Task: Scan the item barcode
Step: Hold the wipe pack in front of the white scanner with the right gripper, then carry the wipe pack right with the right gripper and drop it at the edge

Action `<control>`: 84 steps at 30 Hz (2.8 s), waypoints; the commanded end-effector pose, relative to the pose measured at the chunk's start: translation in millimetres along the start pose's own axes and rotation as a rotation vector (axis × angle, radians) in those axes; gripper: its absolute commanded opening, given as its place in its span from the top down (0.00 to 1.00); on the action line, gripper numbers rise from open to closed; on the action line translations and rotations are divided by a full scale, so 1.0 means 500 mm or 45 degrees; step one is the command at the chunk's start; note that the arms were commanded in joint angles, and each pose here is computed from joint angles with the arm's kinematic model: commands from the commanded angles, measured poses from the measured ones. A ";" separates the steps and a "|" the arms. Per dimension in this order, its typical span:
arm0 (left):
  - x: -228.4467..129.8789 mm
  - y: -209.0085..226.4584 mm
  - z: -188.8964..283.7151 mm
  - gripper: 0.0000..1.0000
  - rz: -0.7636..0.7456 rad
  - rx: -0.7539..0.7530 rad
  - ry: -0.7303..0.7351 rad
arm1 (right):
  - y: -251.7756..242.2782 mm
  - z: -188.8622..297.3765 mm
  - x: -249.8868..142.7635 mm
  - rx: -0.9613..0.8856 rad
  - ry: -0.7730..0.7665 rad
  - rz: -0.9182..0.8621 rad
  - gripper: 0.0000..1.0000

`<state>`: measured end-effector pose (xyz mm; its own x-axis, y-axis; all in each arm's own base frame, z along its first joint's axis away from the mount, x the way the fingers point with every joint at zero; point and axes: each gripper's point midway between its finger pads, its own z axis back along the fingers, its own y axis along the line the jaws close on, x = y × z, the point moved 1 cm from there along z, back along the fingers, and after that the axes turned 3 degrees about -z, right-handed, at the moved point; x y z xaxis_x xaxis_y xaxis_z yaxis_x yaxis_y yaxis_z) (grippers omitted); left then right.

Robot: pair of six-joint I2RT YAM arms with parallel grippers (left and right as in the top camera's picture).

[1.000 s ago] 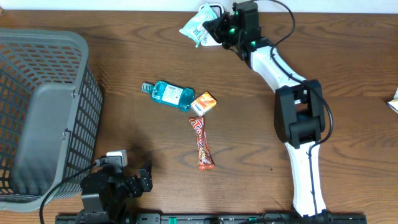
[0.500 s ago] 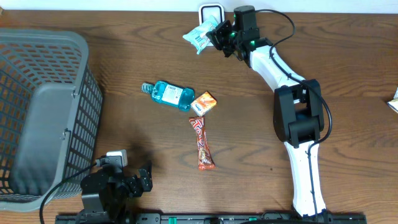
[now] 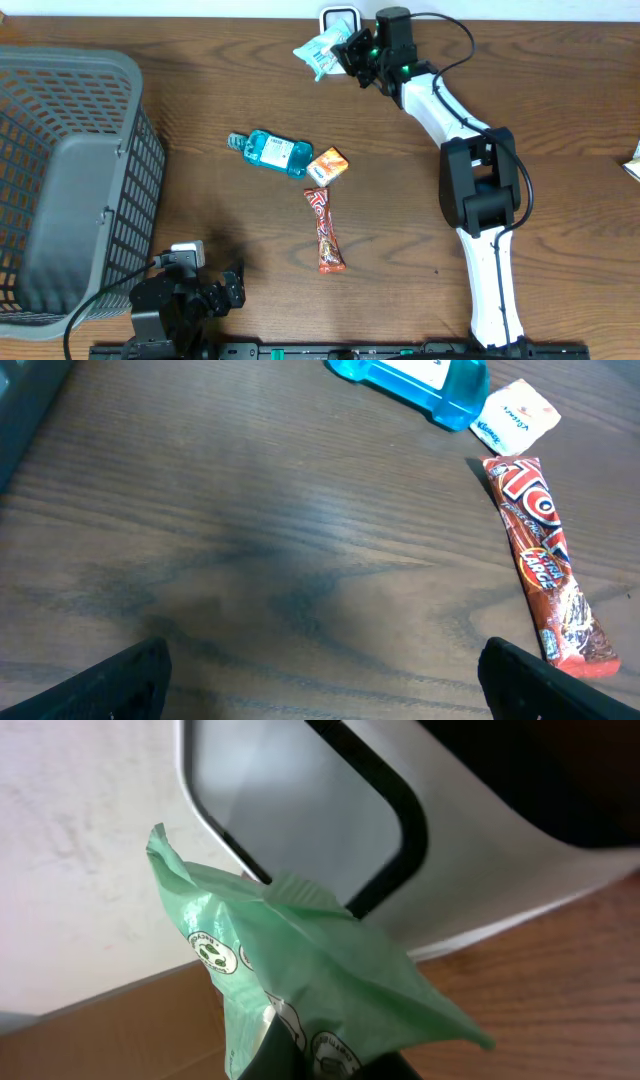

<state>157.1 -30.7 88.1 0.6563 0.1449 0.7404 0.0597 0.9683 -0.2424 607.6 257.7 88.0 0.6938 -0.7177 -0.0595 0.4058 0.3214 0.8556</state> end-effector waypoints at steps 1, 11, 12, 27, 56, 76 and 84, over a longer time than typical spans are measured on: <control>-0.002 0.000 0.001 0.02 -0.009 0.001 0.004 | 0.007 -0.022 -0.026 0.010 0.009 0.003 0.99; -0.002 0.000 0.001 0.02 -0.009 0.001 0.004 | -0.024 -0.059 -0.034 0.008 -0.006 0.130 0.99; -0.002 0.000 0.001 0.02 -0.009 0.001 0.004 | -0.033 -0.062 -0.032 -0.001 -0.008 0.132 0.99; -0.002 0.000 0.001 0.02 -0.009 0.001 0.004 | 0.104 0.052 0.000 -0.076 0.056 0.104 0.99; -0.002 0.000 0.001 0.02 -0.009 0.001 0.004 | -0.031 0.581 0.215 -1.145 -0.599 0.379 0.99; -0.002 0.000 0.001 0.02 -0.009 0.001 0.004 | -0.548 1.017 0.471 -1.950 -0.792 -0.409 0.99; -0.002 0.000 0.001 0.02 -0.009 0.001 0.004 | -0.455 1.080 0.473 -1.417 -0.789 -0.556 0.27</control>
<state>157.1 -30.7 88.1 0.6566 0.1449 0.7402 0.0596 0.9683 -0.2424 338.8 -331.1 95.7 0.1750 -0.9393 0.2951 0.9449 0.0761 -0.3185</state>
